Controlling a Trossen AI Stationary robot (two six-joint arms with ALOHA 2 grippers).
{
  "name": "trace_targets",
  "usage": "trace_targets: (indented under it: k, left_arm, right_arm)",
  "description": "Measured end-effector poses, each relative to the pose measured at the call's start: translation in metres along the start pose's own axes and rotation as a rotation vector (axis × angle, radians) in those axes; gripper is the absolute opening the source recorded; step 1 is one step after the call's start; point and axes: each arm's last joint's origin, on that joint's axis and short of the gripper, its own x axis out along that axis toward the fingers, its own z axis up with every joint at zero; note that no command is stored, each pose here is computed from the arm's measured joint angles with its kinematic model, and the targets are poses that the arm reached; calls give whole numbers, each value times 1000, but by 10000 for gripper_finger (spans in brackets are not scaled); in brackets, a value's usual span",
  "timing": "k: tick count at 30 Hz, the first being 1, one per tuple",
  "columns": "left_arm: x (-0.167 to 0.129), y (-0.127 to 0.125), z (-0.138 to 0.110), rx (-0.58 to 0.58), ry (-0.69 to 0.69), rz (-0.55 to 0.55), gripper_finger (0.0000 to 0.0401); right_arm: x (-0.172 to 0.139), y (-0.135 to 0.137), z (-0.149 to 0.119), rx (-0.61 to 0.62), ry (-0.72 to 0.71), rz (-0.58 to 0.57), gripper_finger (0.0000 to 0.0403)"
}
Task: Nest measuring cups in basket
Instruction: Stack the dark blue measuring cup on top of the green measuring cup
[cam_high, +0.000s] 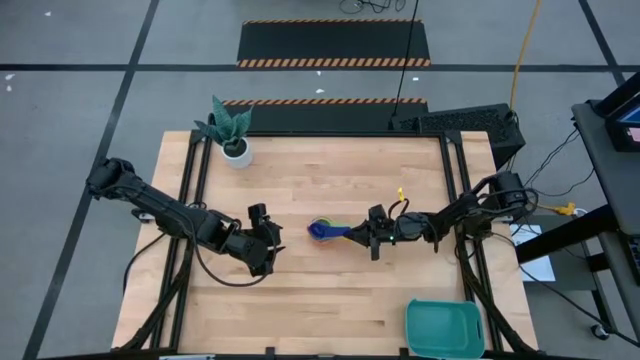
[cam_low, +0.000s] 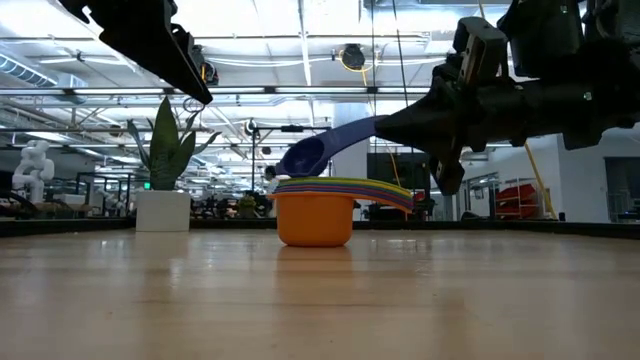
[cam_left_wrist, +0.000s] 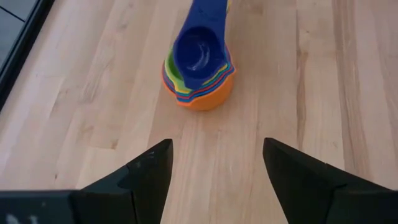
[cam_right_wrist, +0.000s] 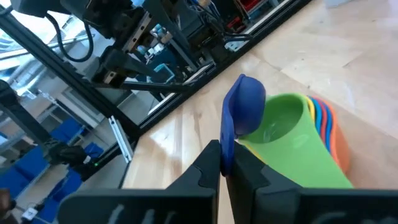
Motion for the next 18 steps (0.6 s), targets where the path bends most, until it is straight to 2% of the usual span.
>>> trace_targets:
  k: [12, 18]
  left_arm:
    - [0, 0, 0, -11, 1, 0, 253]
    - [0, 0, 0, -11, 1, 0, 253]
  right_arm:
    - [-5, -5, -3, 28, 18, -19, 7]
    - [-11, -12, -5, 51, 29, -52, 57]
